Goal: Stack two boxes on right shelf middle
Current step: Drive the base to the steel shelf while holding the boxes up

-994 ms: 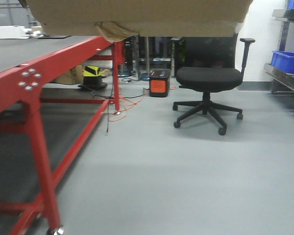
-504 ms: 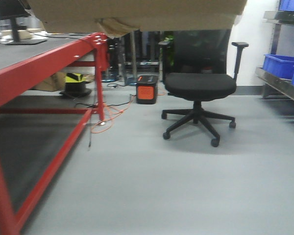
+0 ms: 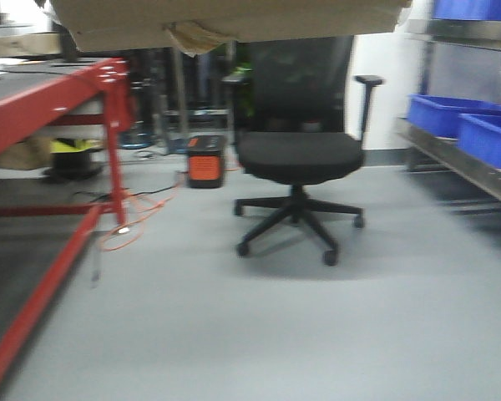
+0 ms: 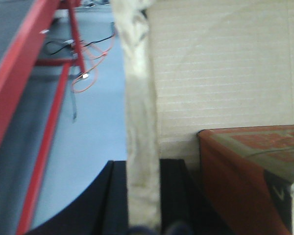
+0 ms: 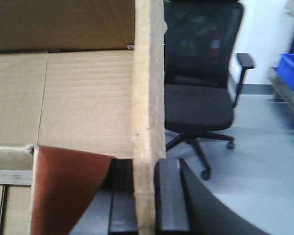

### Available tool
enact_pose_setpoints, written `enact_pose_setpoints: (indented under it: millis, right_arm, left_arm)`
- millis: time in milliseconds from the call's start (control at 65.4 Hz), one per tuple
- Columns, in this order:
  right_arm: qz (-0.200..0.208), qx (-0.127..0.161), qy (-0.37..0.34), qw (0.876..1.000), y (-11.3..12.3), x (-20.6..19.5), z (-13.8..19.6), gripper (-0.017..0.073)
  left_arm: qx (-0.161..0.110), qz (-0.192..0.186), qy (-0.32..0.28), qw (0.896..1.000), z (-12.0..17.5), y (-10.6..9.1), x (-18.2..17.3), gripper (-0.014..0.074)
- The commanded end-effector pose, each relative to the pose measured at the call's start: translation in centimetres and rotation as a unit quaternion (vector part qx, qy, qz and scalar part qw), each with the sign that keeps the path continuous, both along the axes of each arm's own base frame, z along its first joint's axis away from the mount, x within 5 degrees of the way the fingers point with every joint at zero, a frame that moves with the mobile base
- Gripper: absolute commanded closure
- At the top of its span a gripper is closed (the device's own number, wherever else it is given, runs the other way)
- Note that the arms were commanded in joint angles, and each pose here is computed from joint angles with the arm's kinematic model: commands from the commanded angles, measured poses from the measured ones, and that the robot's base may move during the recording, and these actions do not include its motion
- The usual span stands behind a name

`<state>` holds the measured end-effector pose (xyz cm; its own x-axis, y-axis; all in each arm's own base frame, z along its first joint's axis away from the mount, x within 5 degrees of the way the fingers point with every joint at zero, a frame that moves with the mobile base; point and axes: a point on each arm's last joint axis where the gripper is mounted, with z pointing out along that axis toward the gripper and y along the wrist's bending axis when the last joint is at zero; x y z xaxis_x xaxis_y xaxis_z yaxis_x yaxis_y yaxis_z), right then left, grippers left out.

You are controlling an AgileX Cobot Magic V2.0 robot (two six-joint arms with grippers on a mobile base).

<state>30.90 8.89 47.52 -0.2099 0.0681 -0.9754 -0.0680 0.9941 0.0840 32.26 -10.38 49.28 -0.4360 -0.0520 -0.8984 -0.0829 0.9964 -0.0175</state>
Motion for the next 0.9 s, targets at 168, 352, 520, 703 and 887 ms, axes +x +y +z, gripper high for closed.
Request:
enact_pose_setpoints:
  millis: [168,352,520,703,887]
  right_arm:
    - [0.015,0.002,-0.055,0.998,-0.12,-0.65,1.78,0.0711]
    - [0.015,0.002,-0.055,0.998,-0.12,-0.65,1.78,0.0711]
    - [0.016,0.002,-0.057,0.998,-0.10,-0.65,1.82,0.0711]
    - [0.016,0.002,-0.058,0.998,-0.09,-0.65,1.83,0.0711]
    - [0.018,0.003,-0.061,0.998,-0.06,-0.65,1.89,0.0711]
  left_arm:
    - [0.002,0.003,-0.025,1.000,1.00,0.45,-0.43,0.0704]
    - [0.002,0.003,-0.025,1.000,1.00,0.45,-0.43,0.0704]
    - [0.002,0.003,-0.025,1.000,1.00,0.45,-0.43,0.0704]
    - [0.002,0.003,-0.025,1.000,1.00,0.45,-0.43,0.0704]
    - [0.002,0.003,-0.025,1.000,1.00,0.45,-0.43,0.0704]
